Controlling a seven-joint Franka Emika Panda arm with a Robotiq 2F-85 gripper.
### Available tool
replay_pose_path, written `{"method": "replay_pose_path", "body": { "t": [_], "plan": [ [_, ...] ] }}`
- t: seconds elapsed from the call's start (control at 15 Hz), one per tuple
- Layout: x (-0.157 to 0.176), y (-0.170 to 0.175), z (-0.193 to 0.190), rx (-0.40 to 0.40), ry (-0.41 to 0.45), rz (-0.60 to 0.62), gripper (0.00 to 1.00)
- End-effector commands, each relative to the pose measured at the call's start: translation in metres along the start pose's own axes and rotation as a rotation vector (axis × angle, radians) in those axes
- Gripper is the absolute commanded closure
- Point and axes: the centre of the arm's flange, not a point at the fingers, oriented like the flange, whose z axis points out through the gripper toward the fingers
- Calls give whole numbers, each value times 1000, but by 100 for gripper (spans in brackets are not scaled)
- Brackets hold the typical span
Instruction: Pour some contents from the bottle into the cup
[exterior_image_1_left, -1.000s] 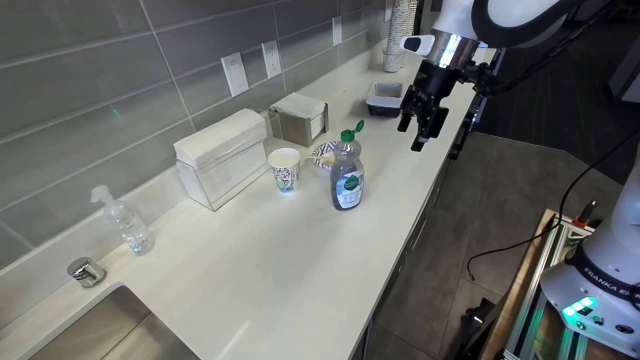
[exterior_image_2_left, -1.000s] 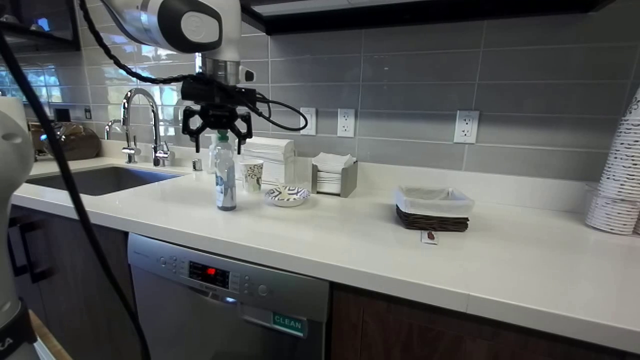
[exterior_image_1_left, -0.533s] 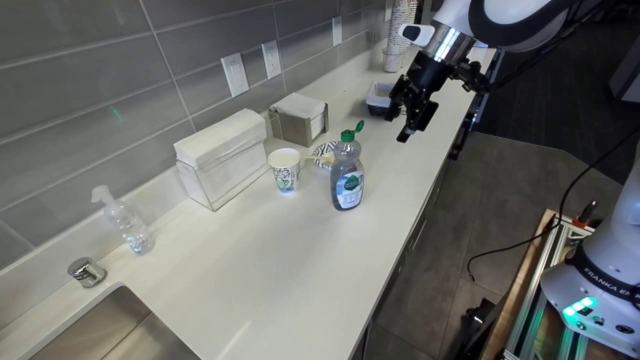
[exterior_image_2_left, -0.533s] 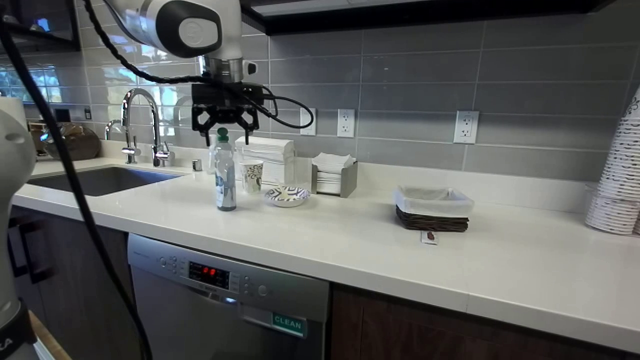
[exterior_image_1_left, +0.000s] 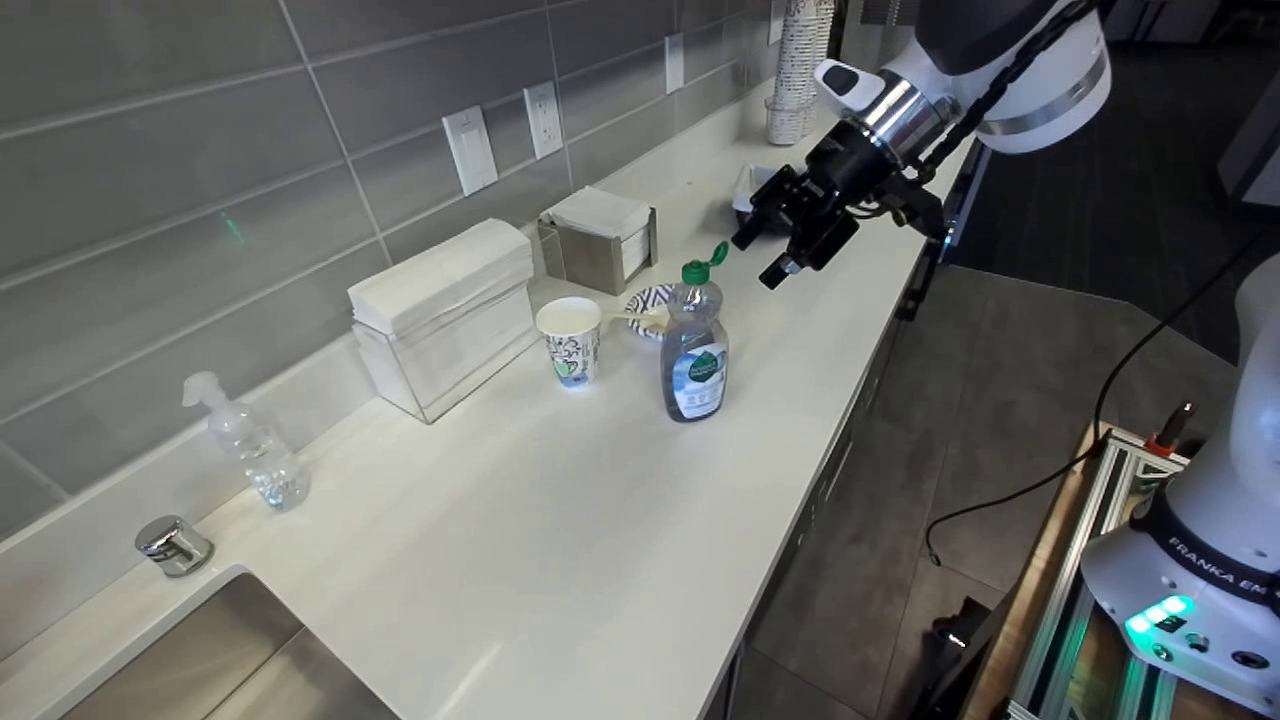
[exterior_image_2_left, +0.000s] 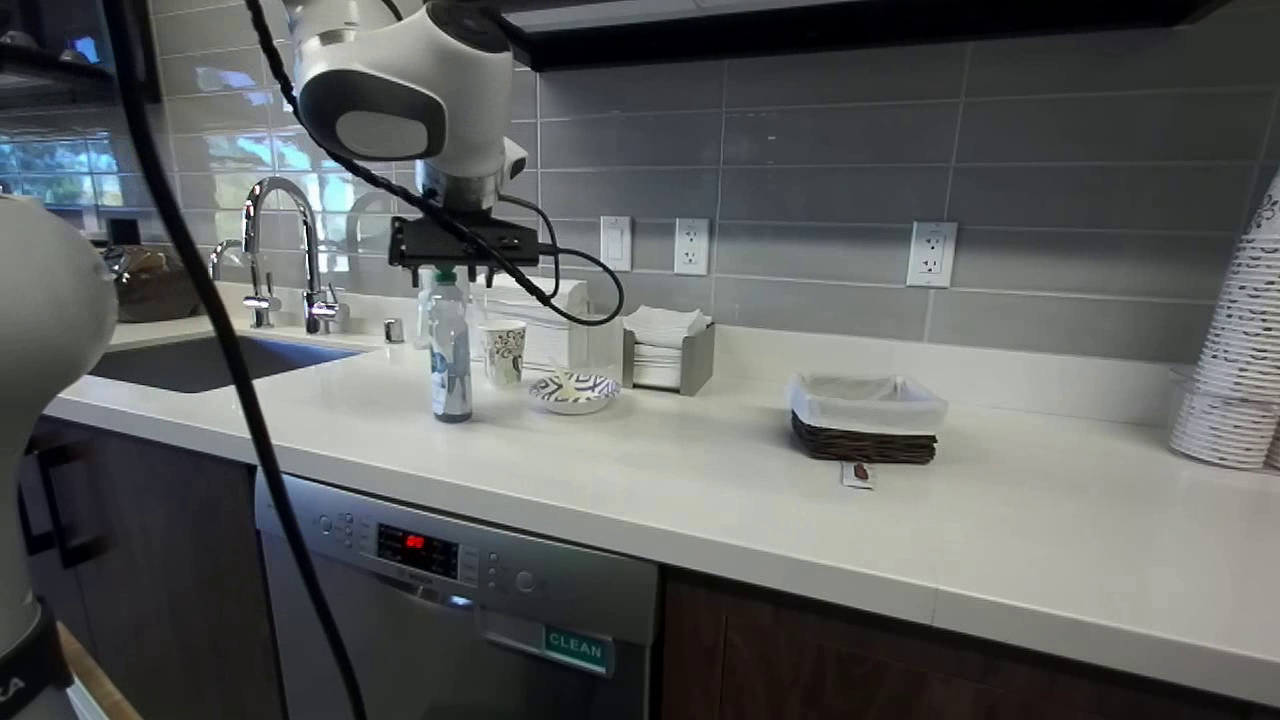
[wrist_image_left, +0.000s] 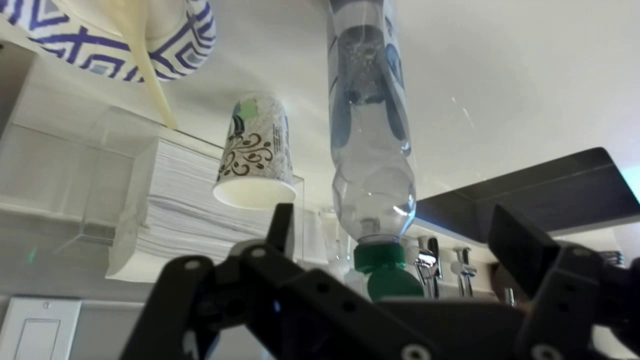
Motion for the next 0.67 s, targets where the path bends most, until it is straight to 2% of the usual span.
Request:
{"method": "replay_pose_path", "body": {
  "t": [0.0, 0.4, 0.6],
  "plan": [
    [-26, 8, 12, 121, 146, -39, 0],
    [-54, 9, 24, 301, 362, -103, 0],
    [-67, 8, 26, 321, 406, -113, 0]
  ]
}}
